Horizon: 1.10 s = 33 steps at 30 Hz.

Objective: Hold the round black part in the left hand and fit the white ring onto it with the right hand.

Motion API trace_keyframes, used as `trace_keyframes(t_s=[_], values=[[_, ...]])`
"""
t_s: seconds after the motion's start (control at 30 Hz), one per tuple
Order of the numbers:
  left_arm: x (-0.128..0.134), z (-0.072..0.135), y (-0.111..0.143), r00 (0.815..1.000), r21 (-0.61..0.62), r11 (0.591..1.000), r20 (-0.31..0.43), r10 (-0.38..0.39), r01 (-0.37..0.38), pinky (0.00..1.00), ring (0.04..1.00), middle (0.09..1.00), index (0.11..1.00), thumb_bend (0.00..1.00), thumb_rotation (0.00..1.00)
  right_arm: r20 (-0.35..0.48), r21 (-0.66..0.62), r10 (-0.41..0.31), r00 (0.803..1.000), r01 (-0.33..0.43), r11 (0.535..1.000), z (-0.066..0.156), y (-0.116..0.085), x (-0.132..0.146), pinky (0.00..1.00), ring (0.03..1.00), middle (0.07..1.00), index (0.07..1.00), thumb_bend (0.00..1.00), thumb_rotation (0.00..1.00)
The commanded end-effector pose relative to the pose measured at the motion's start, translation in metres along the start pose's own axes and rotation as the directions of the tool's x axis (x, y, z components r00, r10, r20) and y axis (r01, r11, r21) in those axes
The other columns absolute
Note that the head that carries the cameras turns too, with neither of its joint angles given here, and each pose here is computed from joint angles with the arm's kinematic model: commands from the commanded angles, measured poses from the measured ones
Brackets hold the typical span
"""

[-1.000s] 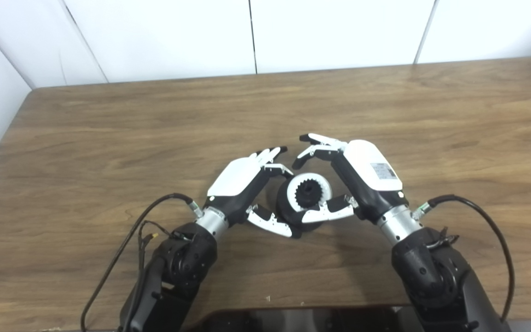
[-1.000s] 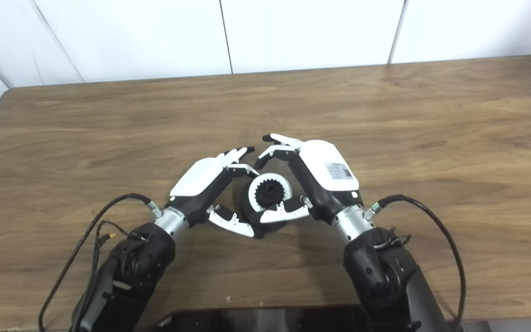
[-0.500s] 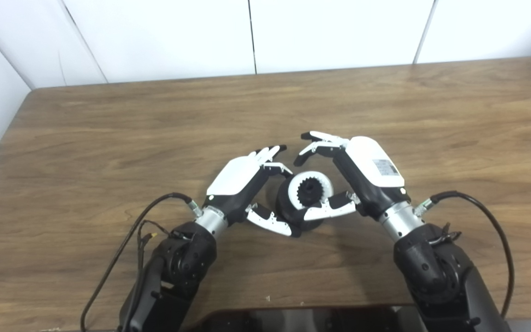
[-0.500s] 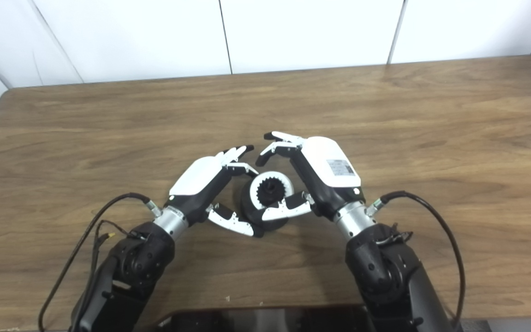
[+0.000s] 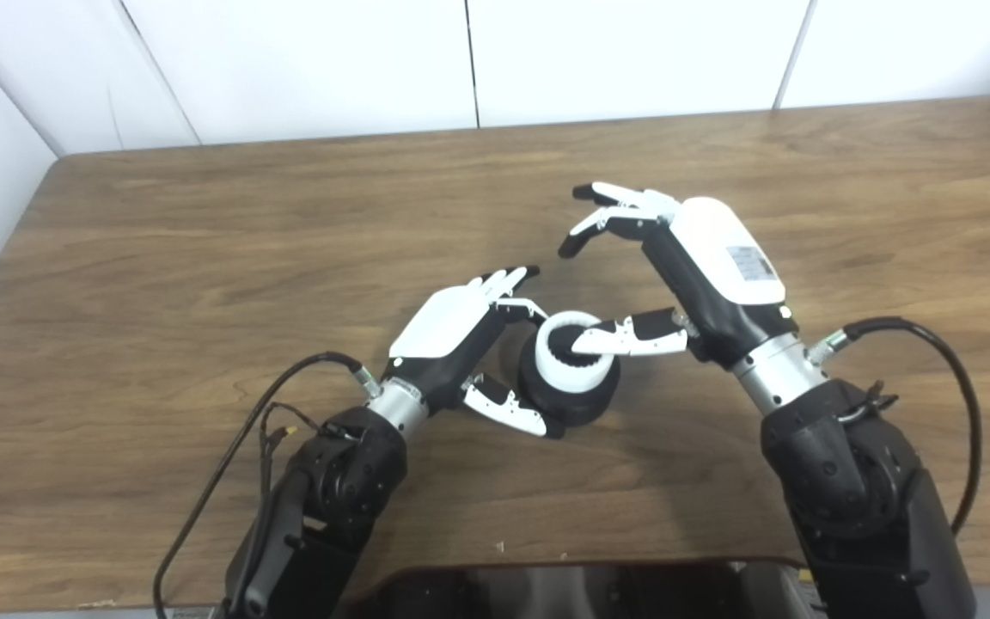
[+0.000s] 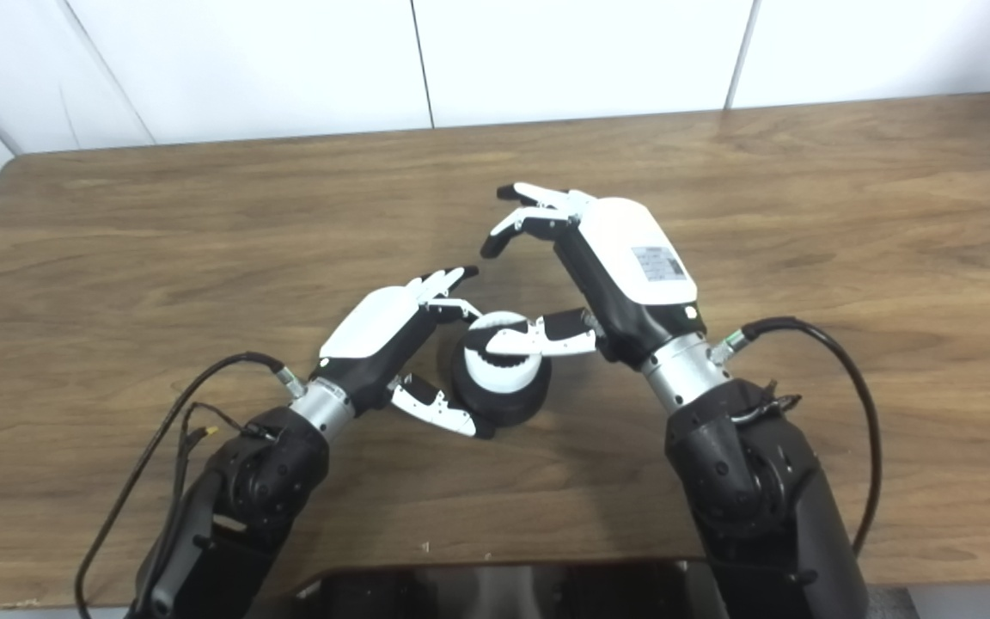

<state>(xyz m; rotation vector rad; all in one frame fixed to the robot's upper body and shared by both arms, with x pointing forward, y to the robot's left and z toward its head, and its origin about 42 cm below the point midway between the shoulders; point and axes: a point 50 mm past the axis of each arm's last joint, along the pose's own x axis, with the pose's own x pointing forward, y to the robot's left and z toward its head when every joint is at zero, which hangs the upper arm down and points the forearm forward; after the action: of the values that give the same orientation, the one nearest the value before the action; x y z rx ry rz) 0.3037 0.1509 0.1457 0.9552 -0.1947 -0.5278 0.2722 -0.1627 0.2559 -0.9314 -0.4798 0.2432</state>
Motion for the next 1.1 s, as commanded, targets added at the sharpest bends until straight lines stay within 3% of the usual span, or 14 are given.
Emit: trace_keyframes(t_s=[0.0,0.3,0.4,0.57,0.7,0.83,1.07], values=[[0.006,0.01,0.013,0.998,0.021,0.998,0.047,0.05,-0.051,1.0,1.0,1.0,0.613,0.99,0.36,0.07,-0.004,-0.076,0.995,0.077,0.997,0.015,-0.019,0.008,0.9,0.853,0.862,0.605,0.78,0.41],[0.007,0.01,0.014,0.997,0.023,0.998,0.049,0.053,-0.054,1.0,1.0,1.0,0.611,0.99,0.36,0.075,-0.003,-0.065,0.995,0.066,0.998,0.015,-0.022,0.007,0.91,0.867,0.881,0.654,0.85,0.41],[0.006,0.01,0.013,0.997,0.024,0.998,0.053,0.058,-0.059,1.0,1.0,1.0,0.607,0.99,0.36,0.048,-0.026,-0.031,0.998,0.032,0.999,0.009,-0.022,0.004,0.91,0.889,0.903,0.713,0.86,0.47],[0.004,0.01,0.013,0.997,0.026,0.998,0.053,0.057,-0.058,1.0,1.0,1.0,0.61,0.99,0.37,-0.032,-0.062,-0.003,0.999,0.001,0.998,-0.017,-0.024,0.005,0.82,0.892,0.925,0.779,0.86,0.52],[0.005,0.01,0.013,0.998,0.03,0.998,0.048,0.049,-0.05,1.0,1.0,1.0,0.62,0.99,0.38,-0.123,-0.094,-0.01,0.992,-0.001,0.996,-0.047,-0.025,0.005,0.79,0.887,0.928,0.778,0.82,0.4],[0.005,0.01,0.015,0.997,0.032,0.998,0.049,0.054,-0.056,1.0,1.0,1.0,0.623,0.98,0.37,-0.196,-0.105,-0.008,0.981,-0.013,0.994,-0.074,-0.025,-0.001,0.76,0.883,0.933,0.776,0.84,0.37],[0.003,0.008,0.016,0.997,0.022,0.998,0.05,0.062,-0.064,1.0,1.0,1.0,0.621,0.99,0.35,-0.262,-0.098,0.026,0.965,-0.053,0.994,-0.095,-0.022,-0.012,0.78,0.881,0.937,0.797,0.88,0.39]])
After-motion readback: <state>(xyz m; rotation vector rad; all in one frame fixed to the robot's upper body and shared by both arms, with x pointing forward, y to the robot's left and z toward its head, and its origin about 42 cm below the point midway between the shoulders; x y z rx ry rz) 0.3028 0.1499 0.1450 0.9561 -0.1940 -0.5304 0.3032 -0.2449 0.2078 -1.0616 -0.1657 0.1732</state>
